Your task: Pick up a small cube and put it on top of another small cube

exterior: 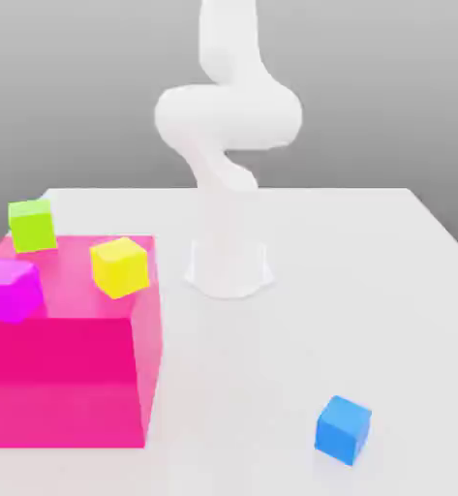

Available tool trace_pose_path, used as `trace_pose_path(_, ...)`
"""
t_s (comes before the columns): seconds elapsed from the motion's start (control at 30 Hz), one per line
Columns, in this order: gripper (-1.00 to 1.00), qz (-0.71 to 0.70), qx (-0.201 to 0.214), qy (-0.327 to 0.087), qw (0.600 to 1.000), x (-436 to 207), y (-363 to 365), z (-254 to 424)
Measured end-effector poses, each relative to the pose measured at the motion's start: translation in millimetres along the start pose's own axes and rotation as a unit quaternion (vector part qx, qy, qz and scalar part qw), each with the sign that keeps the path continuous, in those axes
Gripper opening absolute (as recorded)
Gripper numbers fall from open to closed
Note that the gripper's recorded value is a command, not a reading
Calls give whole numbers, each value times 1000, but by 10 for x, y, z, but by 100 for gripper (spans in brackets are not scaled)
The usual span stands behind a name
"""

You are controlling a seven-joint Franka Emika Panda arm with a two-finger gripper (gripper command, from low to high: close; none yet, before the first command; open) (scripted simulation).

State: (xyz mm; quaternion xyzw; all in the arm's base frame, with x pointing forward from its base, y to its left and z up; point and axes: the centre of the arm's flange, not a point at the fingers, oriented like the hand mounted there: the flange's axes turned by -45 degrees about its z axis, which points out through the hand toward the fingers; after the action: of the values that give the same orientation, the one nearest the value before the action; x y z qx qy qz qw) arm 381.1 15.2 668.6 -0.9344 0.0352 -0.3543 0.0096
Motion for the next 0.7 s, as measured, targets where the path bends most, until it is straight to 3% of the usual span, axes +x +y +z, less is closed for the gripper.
trace_pose_path(0.33,0,111,-34,-146,982,-720,-559,2014)
trace_pose_path(0.7,0,214,-92,-295,927,-2384,-1077,3488)
